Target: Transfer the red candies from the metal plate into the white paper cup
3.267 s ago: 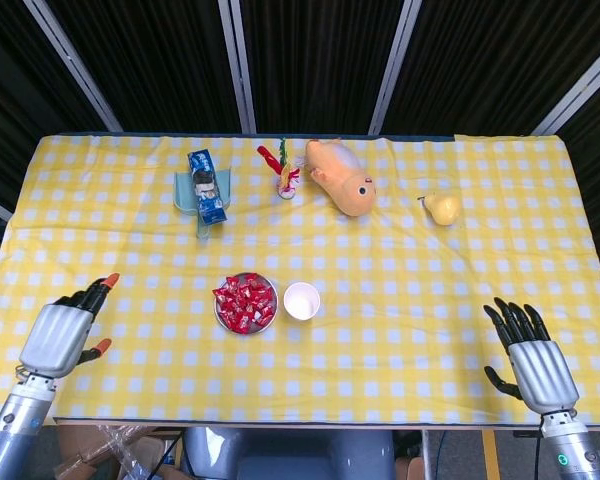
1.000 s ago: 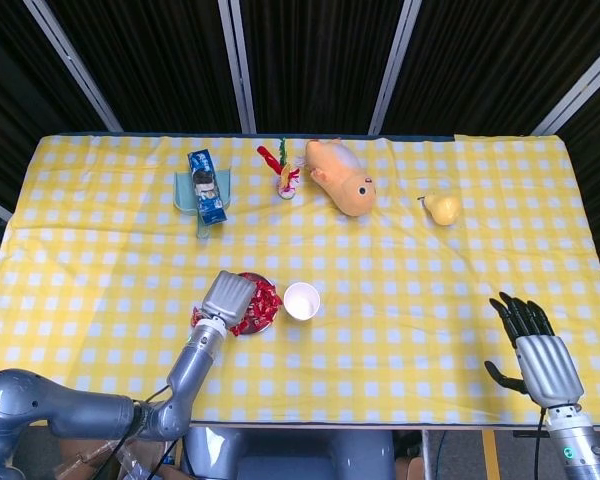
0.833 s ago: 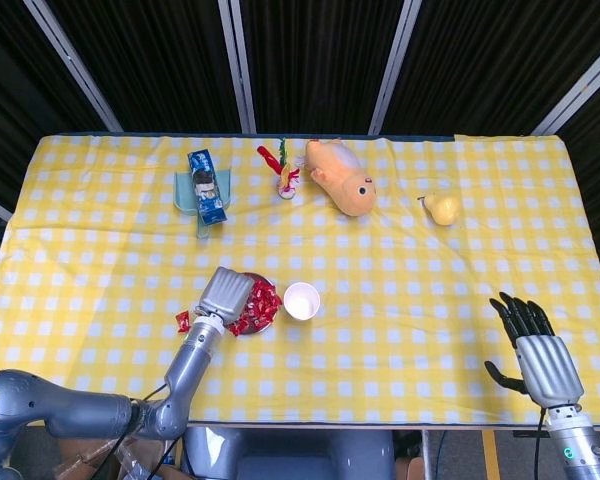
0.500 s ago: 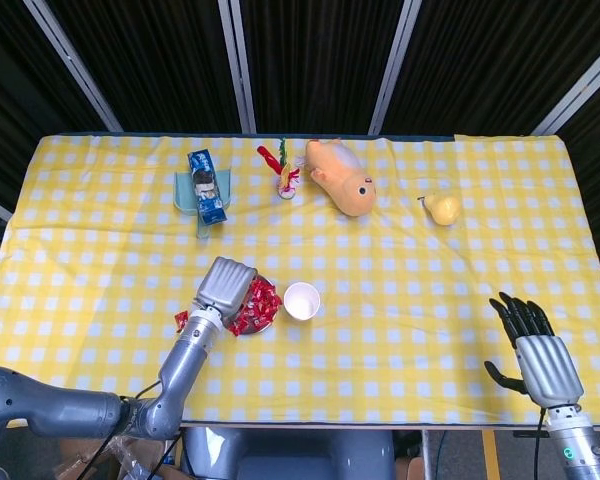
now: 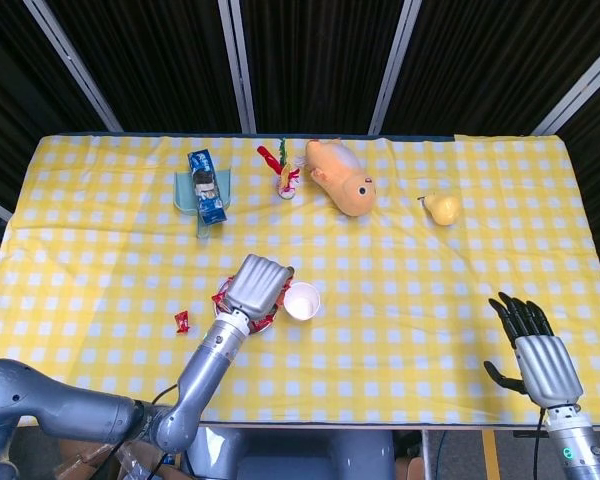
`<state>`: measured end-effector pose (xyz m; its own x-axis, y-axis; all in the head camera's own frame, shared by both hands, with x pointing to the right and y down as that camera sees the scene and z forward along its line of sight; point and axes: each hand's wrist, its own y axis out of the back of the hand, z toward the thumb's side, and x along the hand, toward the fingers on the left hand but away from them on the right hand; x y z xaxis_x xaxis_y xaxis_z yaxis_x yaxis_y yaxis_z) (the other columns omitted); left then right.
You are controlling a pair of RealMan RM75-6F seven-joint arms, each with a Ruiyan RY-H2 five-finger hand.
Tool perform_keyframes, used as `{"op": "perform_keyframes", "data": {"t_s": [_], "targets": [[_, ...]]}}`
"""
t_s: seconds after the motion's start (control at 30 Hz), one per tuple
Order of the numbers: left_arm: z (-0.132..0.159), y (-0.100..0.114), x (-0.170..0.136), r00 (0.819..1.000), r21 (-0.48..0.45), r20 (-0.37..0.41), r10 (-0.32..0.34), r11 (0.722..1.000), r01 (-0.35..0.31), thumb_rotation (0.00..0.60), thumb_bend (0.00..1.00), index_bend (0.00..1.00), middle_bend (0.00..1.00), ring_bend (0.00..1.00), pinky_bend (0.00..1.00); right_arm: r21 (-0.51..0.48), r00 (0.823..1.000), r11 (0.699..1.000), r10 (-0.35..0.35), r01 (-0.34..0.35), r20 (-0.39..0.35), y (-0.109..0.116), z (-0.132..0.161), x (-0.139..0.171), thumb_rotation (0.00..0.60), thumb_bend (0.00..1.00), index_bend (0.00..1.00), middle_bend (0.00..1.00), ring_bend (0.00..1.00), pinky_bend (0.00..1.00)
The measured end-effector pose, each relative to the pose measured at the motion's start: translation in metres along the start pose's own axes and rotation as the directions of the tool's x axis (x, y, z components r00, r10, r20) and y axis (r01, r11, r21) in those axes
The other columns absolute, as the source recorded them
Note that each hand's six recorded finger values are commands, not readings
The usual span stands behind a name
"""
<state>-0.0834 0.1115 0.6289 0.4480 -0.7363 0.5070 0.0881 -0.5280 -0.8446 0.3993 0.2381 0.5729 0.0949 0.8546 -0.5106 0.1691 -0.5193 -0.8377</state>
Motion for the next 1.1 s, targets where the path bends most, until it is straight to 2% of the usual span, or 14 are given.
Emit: {"op": "perform_keyframes", "data": {"t_s": [0.27, 0.47, 0.8, 1.1], "targets": [[0.022, -0.004, 0.016, 0.996, -0.062, 0.001, 0.090, 0.994, -0.090, 0.600, 0.49, 0.58, 0.67, 0.85, 0.96, -0.009, 1.000, 1.000, 0.004, -0.003, 0.004, 0.000, 0.000, 0.000, 0.600, 0.34, 0.00, 0.00, 0.00, 0.00], [0.029, -0.015, 0.025, 0.990, -0.101, -0.009, 0.141, 0.985, -0.141, 0.600, 0.48, 0.58, 0.67, 0.85, 0.96, -0.019, 1.000, 1.000, 0.002, -0.002, 0.004, 0.001, 0.000, 0.000, 0.600, 0.34, 0.00, 0.00, 0.00, 0.00], [0.036, -0.042, 0.024, 0.994, -0.111, 0.007, 0.111, 0.988, -0.109, 0.600, 0.42, 0.55, 0.64, 0.84, 0.96, -0.019, 1.000, 1.000, -0.002, 0.002, 0.005, 0.001, -0.001, -0.001, 0.600, 0.34, 0.00, 0.00, 0.00, 0.00], [0.029, -0.050, 0.020, 0.995, -0.101, 0.001, 0.096, 0.990, -0.096, 0.600, 0.36, 0.53, 0.63, 0.84, 0.96, -0.021, 1.000, 1.000, -0.002, 0.002, 0.005, 0.001, 0.000, -0.001, 0.600, 0.34, 0.00, 0.00, 0.00, 0.00]]}}
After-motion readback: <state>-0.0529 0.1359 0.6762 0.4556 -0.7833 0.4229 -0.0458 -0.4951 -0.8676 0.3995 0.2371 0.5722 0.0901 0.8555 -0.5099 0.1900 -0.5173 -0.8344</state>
